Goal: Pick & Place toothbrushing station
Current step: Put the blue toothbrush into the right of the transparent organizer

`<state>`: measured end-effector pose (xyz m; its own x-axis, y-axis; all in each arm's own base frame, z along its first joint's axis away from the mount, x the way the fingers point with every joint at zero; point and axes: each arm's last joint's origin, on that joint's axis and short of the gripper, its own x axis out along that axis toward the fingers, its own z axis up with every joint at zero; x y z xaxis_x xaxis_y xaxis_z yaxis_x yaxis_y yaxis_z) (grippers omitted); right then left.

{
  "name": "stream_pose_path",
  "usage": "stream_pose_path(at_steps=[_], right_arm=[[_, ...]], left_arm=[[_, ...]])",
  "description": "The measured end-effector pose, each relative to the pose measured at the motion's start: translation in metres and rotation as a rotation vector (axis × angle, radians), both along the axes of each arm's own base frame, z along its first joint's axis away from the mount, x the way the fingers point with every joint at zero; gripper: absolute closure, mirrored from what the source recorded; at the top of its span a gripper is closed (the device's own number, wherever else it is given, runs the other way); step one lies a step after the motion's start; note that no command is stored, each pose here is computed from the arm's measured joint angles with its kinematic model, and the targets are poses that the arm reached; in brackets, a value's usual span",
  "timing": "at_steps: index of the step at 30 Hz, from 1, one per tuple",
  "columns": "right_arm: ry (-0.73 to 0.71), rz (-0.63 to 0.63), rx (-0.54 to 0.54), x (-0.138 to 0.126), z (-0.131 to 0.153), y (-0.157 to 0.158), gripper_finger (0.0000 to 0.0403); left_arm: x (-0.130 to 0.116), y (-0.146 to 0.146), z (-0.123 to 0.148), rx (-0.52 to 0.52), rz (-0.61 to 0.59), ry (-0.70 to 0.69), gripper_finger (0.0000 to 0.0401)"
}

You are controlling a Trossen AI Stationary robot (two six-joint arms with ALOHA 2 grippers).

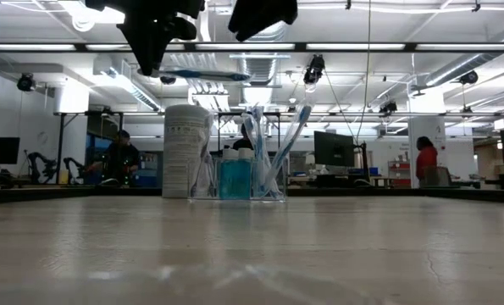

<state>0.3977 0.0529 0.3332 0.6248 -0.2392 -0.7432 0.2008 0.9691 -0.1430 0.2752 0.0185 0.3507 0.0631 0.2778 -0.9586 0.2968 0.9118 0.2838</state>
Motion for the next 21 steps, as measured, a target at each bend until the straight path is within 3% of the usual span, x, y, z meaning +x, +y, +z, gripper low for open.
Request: stream_pose_path(at_steps=[21], right_arm=[[-0.102,-0.076,0.084,0.0055,0.0049,0.0011,0.022]], left_arm=[[0.0,0.0001,0.0,0.001,0.013,-0.004,0.0355]])
